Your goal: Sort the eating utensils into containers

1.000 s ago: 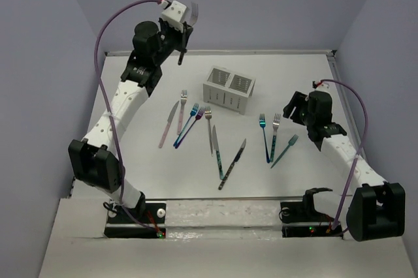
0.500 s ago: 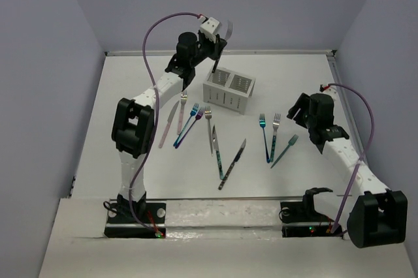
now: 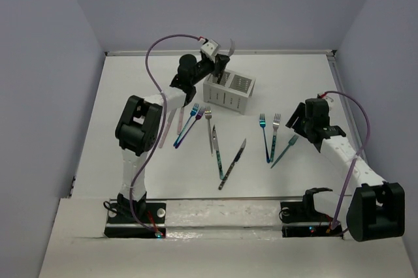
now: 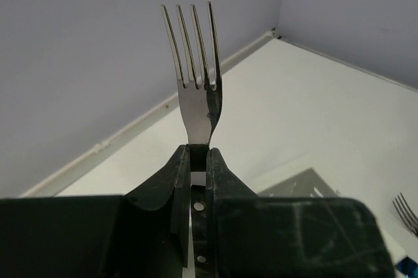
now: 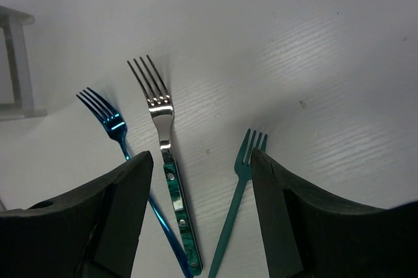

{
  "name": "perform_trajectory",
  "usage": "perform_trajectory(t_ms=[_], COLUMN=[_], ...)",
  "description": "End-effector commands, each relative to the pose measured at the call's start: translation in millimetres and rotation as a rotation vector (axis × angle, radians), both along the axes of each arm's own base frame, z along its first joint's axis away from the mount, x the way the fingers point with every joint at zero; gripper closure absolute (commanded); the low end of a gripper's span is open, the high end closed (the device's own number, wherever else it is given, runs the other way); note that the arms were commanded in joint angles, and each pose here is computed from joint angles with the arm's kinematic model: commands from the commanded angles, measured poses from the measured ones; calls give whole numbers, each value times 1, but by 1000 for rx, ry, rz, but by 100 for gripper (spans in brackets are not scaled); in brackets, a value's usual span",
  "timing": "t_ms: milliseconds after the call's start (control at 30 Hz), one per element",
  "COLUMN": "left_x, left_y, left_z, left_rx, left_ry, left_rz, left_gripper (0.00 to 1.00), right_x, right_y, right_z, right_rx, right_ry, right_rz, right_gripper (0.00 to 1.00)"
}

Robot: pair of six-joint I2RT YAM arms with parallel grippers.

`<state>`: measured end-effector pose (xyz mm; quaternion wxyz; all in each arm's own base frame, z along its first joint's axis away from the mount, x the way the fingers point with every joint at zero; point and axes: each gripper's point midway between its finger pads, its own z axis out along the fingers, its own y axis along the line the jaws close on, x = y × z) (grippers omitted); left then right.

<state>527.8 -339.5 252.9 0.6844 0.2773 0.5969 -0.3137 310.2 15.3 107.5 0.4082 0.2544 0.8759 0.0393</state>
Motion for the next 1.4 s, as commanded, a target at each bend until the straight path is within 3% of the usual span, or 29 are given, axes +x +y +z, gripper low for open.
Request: perform_trajectory(t_ms=[0, 233, 267, 500, 800, 967, 1200, 1367], left_x=[-30, -37, -37, -44, -42, -36, -35, -47], left_y=[7, 20, 21, 24, 36, 53, 115, 186], left_z=[45, 26, 24, 19, 37, 68, 85, 91], left_rx=[-99, -105, -102, -97, -118, -101, 19, 41], left_ry=[-199, -207, -200, -173, -117, -74, 49, 79], left_rz=[-30, 12, 14, 15, 84, 169, 283, 342], left_gripper=[100, 100, 90, 66, 62, 61, 60, 60], right_x=[-17, -27, -27, -35, -41, -40, -45, -54], right_y=[-6, -9, -9, -2, -3, 0, 13, 30], right_z=[-16, -36, -41, -69, -87, -96, -97, -93], right_rx=[28, 67, 68, 96, 80, 85, 134, 209], right_ry=[69, 124, 144, 265, 324, 358, 370, 375], right_rz=[-86, -184, -188, -192, -198, -180, -123, -49], right_gripper=[32, 32, 33, 39, 42, 54, 57, 54])
